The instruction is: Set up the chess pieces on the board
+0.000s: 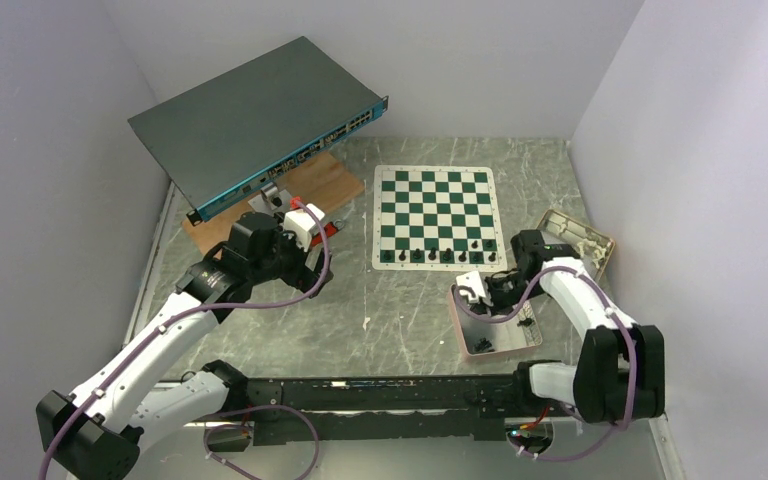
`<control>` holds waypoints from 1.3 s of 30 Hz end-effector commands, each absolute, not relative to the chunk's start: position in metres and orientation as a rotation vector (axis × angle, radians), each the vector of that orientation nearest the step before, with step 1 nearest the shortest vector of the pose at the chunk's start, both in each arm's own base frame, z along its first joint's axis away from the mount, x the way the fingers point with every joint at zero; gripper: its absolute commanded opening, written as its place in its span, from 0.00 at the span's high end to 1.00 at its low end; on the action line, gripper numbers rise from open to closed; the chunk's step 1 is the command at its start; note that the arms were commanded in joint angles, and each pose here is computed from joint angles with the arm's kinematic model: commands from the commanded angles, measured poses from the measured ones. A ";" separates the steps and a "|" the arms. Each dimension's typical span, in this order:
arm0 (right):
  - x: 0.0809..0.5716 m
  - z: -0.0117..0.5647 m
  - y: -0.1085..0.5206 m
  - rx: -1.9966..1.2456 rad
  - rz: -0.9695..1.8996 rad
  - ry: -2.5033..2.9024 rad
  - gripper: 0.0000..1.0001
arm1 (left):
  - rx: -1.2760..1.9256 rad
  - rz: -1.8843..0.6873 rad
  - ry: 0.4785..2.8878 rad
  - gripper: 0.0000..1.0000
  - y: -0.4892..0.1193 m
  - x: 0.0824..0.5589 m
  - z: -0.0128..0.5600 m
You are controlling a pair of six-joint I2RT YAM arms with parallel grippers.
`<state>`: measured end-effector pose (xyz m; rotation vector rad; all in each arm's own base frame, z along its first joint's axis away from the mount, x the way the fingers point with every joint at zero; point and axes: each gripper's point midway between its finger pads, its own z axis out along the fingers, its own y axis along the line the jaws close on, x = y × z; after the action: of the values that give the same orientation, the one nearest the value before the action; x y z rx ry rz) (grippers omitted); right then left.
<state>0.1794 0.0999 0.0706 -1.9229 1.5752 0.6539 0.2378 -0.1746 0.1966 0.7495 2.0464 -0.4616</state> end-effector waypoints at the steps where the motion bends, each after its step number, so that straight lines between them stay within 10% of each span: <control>1: 0.176 0.059 0.116 -2.026 0.686 1.449 0.94 | 0.754 -0.460 1.989 0.01 -0.177 0.244 0.207; 20: 0.161 0.066 0.188 -2.064 0.892 1.327 1.00 | 0.758 -0.465 1.987 0.01 -0.177 0.243 0.207; 39: 0.142 0.078 0.129 -2.245 0.746 1.315 0.75 | 0.759 -0.445 2.010 0.01 -0.176 0.247 0.201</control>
<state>0.1540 0.1477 0.0796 -2.1793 1.3568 0.7463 0.2397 -0.1747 0.1915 0.7595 2.0615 -0.4534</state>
